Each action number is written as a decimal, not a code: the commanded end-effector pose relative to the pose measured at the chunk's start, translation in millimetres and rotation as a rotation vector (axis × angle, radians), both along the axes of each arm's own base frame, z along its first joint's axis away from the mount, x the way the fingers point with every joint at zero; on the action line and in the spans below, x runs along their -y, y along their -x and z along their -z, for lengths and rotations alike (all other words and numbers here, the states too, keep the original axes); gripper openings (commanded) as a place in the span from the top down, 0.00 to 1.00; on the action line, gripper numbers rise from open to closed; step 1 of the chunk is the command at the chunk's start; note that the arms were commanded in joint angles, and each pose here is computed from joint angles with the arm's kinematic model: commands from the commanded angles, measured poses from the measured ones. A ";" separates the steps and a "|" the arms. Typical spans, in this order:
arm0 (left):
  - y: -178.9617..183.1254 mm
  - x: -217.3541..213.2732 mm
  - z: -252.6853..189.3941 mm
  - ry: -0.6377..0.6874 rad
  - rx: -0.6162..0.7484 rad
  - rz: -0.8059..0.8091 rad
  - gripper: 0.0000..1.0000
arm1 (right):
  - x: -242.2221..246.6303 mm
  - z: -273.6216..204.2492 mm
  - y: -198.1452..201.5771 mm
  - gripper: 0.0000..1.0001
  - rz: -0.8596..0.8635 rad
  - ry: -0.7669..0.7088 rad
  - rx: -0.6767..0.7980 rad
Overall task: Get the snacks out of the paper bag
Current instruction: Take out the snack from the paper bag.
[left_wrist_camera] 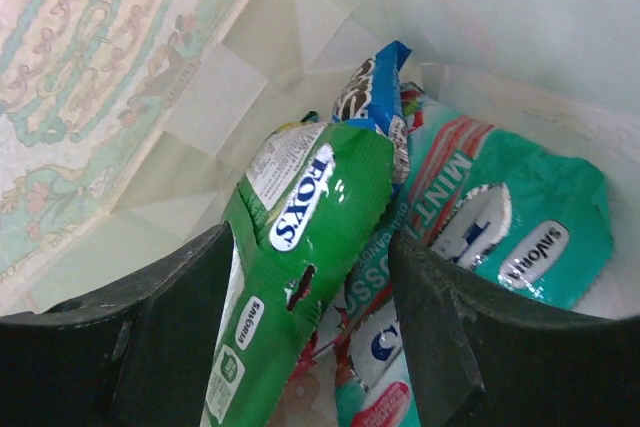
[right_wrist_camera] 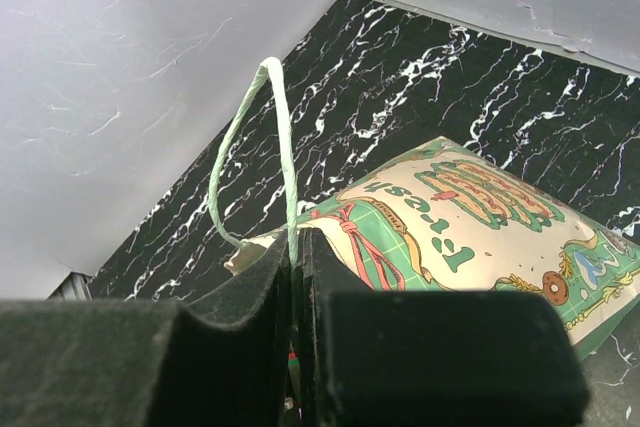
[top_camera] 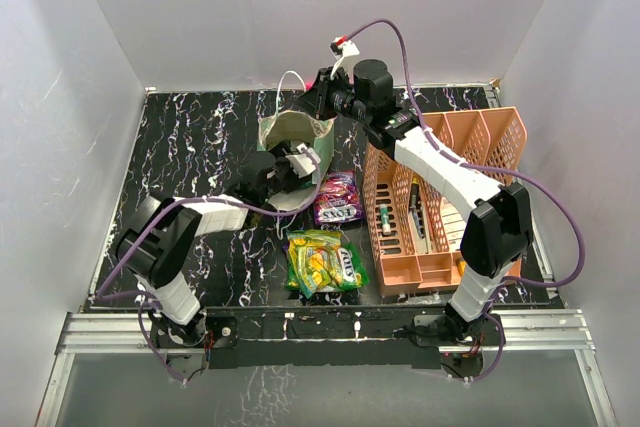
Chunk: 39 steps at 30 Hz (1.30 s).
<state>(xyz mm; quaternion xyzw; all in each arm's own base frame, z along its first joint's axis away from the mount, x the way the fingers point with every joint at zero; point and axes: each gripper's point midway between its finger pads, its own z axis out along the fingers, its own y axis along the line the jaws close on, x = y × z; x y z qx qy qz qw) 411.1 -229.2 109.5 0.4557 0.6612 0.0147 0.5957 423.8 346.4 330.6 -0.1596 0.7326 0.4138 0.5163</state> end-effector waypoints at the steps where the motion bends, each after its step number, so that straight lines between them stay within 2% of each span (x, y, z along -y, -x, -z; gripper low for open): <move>1: -23.9 3.2 -33.4 0.033 0.095 -0.016 0.40 | 1.0 -63.2 -0.3 0.93 0.003 -0.078 0.147; 5: -34.4 -0.8 -35.3 0.011 0.109 -0.047 0.62 | 1.6 -64.5 -0.4 0.93 0.004 -0.074 0.152; 7: -35.0 0.4 -33.3 0.009 0.098 -0.041 0.68 | 1.8 -65.4 -0.2 0.93 0.004 -0.072 0.154; 13: -37.4 1.7 -16.8 -0.020 0.060 -0.036 0.67 | 1.2 -66.8 -0.6 0.93 0.001 -0.072 0.156; 16: -39.5 3.6 -15.0 -0.027 0.052 -0.030 0.70 | 1.3 -66.3 -1.2 0.93 0.003 -0.071 0.155; 20: -39.2 6.2 -21.2 -0.034 0.056 -0.015 0.92 | 1.1 -64.3 -3.0 0.93 0.008 -0.067 0.154; 22: -35.2 6.4 -28.1 -0.035 0.055 0.000 1.00 | 1.1 -62.3 -4.9 0.93 0.013 -0.065 0.151; 31: 8.4 -5.1 -99.8 0.126 0.037 -0.005 1.00 | 9.9 -64.3 -18.8 0.93 0.089 -0.069 0.169; 39: 66.8 -2.4 -167.5 0.231 -0.025 0.126 1.00 | 34.5 -45.3 -59.6 0.93 0.234 -0.076 0.116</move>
